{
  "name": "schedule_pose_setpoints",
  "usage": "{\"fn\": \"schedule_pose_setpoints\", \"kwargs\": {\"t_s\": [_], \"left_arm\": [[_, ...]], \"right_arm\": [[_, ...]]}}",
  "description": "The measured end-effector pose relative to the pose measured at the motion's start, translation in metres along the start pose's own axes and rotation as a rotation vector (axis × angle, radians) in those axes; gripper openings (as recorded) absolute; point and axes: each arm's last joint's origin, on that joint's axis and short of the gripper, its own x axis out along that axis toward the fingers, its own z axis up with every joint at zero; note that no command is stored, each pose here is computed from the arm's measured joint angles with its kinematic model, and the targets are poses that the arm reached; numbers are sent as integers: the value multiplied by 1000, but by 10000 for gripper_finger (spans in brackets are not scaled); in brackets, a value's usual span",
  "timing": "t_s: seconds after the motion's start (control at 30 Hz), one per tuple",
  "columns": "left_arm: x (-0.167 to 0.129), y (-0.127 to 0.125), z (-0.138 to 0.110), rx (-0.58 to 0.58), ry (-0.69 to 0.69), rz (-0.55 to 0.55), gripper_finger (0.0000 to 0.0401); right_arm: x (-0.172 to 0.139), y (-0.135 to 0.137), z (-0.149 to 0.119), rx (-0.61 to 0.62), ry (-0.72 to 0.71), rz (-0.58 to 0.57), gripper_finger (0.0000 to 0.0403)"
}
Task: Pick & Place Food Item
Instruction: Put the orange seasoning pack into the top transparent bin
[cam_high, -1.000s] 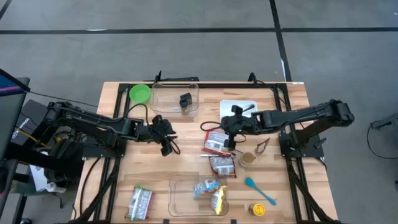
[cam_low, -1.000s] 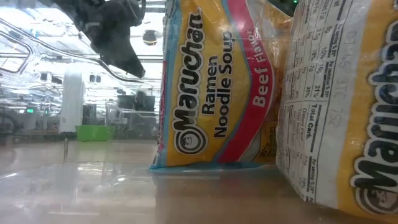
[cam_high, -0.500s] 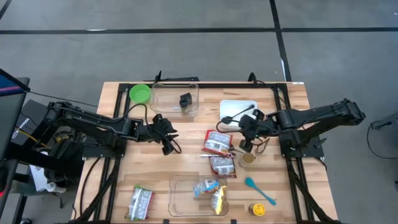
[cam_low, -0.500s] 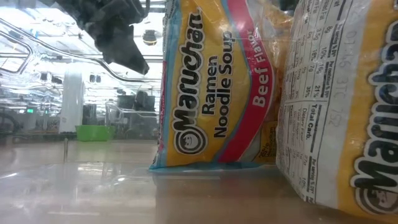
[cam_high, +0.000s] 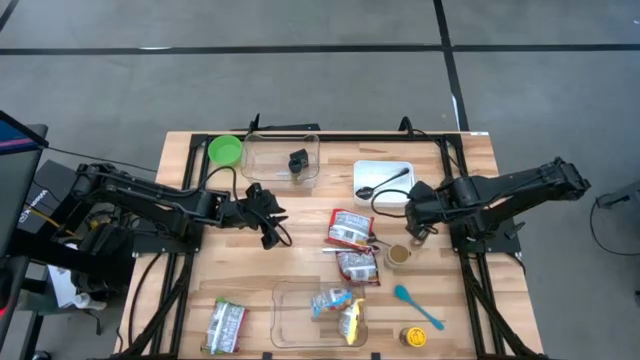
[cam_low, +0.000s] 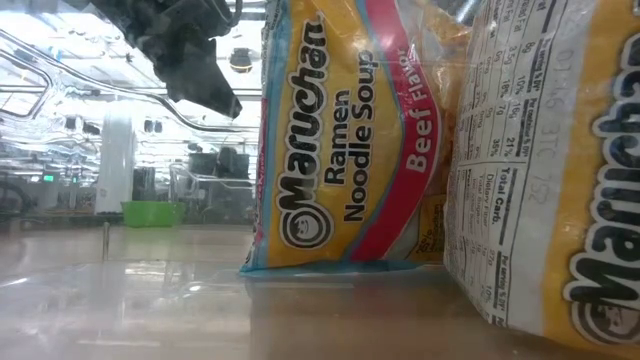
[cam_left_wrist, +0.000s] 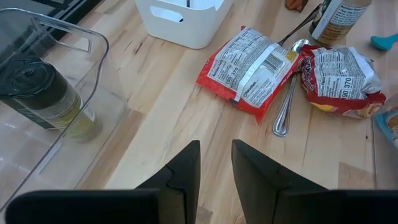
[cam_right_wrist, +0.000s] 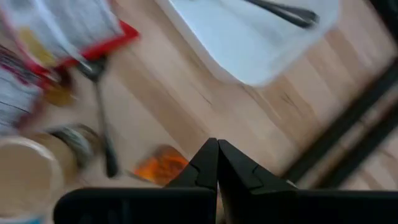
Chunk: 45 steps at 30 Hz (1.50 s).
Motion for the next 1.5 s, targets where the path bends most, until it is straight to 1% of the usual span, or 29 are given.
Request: {"fn": "schedule_pose_setpoints", "kwargs": {"t_s": [0.17,0.27,0.43,0.63,0.7,0.87,0.93,0.97,1.03,1.27,1.5], "left_arm": [[0,0,0,0,-1,0,85],[0,0,1,-4,-6,0,85],[0,0,2,5,-14,-3,85],[0,0,3,12,-27,-7,85],[0,0,3,11,-28,-8,85],[0,0,3,12,-28,-8,85],[0,0,3,12,-28,-8,85],[0,0,3,12,-28,-8,85],[0,0,3,12,-28,-8,85],[0,0,3,11,-28,-8,85],[0,0,3,12,-28,-8,85]], "right_arm": [[-3,-9,-6,-28,44,-49,1],[-5,-12,-8,-45,65,-21,1],[-7,-14,-12,-164,122,39,1],[-8,-14,-13,-391,127,72,1],[-8,-13,-13,-481,147,111,1],[-8,-10,-15,-807,192,241,1],[-8,-9,-15,-895,181,273,1],[-8,-8,-14,-917,166,283,1],[-8,-6,-13,-931,141,294,1],[-7,-5,-8,-912,105,307,1],[-5,-5,-4,-844,86,312,1]]}}
